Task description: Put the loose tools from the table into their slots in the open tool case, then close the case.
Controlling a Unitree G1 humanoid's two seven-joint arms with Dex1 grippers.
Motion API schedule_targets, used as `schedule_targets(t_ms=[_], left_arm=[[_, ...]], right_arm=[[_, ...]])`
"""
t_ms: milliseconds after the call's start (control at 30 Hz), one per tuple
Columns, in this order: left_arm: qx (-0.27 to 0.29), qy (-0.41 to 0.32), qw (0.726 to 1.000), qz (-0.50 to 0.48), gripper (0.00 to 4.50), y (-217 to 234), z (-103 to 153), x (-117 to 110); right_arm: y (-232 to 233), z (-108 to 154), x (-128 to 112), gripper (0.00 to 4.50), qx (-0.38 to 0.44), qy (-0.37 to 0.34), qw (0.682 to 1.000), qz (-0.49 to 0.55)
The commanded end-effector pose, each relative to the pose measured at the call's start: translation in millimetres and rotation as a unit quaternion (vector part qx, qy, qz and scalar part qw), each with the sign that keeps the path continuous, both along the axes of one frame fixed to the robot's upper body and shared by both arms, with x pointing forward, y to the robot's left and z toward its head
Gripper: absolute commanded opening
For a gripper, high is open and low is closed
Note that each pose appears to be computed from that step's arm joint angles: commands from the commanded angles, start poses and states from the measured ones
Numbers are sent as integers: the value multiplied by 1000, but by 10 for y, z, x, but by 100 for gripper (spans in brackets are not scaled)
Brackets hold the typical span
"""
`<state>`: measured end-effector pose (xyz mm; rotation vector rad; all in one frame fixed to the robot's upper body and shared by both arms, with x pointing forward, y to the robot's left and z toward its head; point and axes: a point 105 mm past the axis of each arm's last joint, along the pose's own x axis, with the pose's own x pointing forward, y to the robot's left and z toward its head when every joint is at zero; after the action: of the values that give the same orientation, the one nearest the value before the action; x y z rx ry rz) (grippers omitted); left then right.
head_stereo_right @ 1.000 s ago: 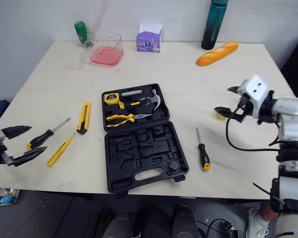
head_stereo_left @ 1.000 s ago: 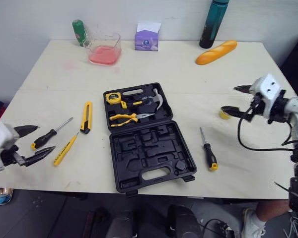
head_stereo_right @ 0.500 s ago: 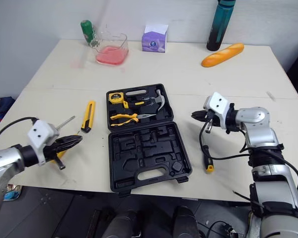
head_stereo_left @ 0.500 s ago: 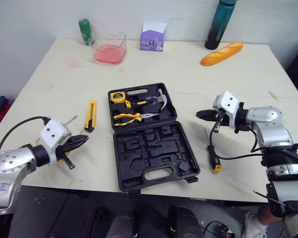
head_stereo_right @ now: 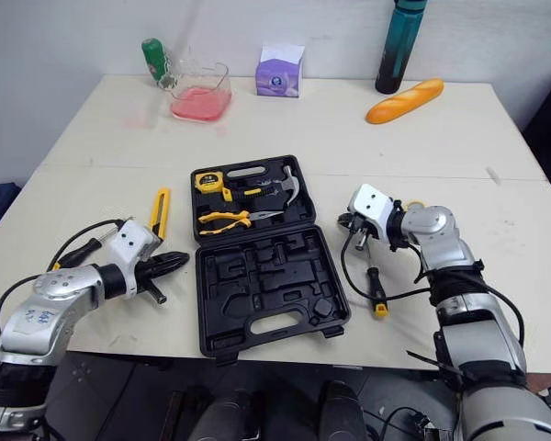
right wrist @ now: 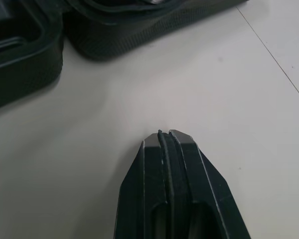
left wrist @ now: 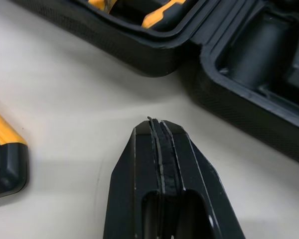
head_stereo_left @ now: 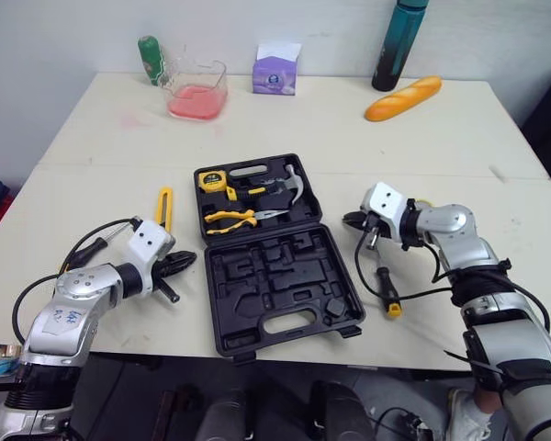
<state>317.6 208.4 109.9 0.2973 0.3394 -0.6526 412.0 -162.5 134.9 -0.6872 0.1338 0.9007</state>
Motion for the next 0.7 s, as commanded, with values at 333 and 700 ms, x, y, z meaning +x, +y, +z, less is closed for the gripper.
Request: schedule_targets(t_ms=[333,700], left_arm=[[-3,-19,999,-27,4,-200,72,110],[-3,-25,999,-39,4,-255,75,183]], right_arm=[[288,178,-78,6,-9,-20,998,66],[421,240,-228,6,-27,-8,992,120]])
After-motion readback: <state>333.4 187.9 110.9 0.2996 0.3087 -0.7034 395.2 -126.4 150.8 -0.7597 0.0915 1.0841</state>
